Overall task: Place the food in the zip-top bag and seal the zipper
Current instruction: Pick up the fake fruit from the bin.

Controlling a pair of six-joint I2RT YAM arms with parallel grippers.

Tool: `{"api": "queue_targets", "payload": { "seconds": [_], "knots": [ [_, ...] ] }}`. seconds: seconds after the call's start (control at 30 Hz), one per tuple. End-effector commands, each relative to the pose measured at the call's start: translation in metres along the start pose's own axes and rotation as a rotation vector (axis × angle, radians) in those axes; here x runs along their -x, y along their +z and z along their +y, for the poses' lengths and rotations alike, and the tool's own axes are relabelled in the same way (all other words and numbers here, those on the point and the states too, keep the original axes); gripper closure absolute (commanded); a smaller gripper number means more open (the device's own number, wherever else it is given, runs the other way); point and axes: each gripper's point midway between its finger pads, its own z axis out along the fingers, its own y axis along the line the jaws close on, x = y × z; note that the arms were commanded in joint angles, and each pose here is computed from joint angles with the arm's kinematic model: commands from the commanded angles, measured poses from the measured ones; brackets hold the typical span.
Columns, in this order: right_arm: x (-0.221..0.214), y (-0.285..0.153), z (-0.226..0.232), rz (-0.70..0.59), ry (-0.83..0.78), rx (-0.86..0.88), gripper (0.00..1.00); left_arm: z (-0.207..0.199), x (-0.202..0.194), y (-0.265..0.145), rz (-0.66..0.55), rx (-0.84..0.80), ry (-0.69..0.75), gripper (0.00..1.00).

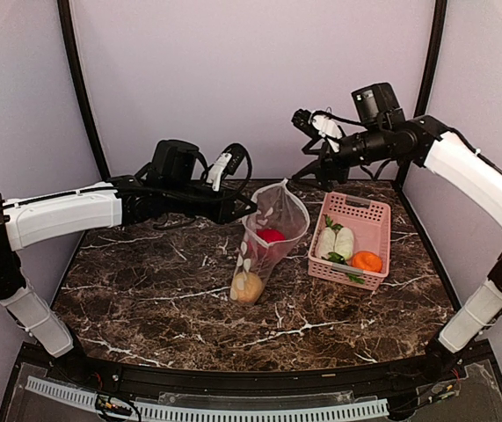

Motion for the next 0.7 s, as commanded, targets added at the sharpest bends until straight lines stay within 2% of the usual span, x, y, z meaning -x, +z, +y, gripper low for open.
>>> {"api": "queue_targets", "payload": {
  "seconds": [0.0, 0.1, 0.33, 0.53, 0.67],
  "knots": [
    [-0.046, -0.011, -0.024, 0.066, 0.094, -0.015, 0.15, -0.003, 0.004, -0.003, -0.006, 0.005, 0.022, 0.99],
    [-0.081, -0.022, -0.039, 0.119, 0.184, -0.019, 0.16, -0.003, 0.004, -0.003, -0.005, 0.004, 0.021, 0.99],
    [-0.150, -0.031, -0.038, 0.281, 0.315, -0.012, 0.19, -0.002, 0.004, -0.003, -0.005, 0.011, 0.026, 0.99],
    [-0.223, -0.032, -0.027, 0.525, 0.402, -0.019, 0.18, -0.002, 0.003, -0.002, -0.001, 0.009, 0.023, 0.99],
    [-0.251, -0.035, -0.019, 0.611, 0.447, -0.015, 0.15, -0.002, 0.002, -0.002, 0.001, 0.008, 0.021, 0.99]
  ]
}}
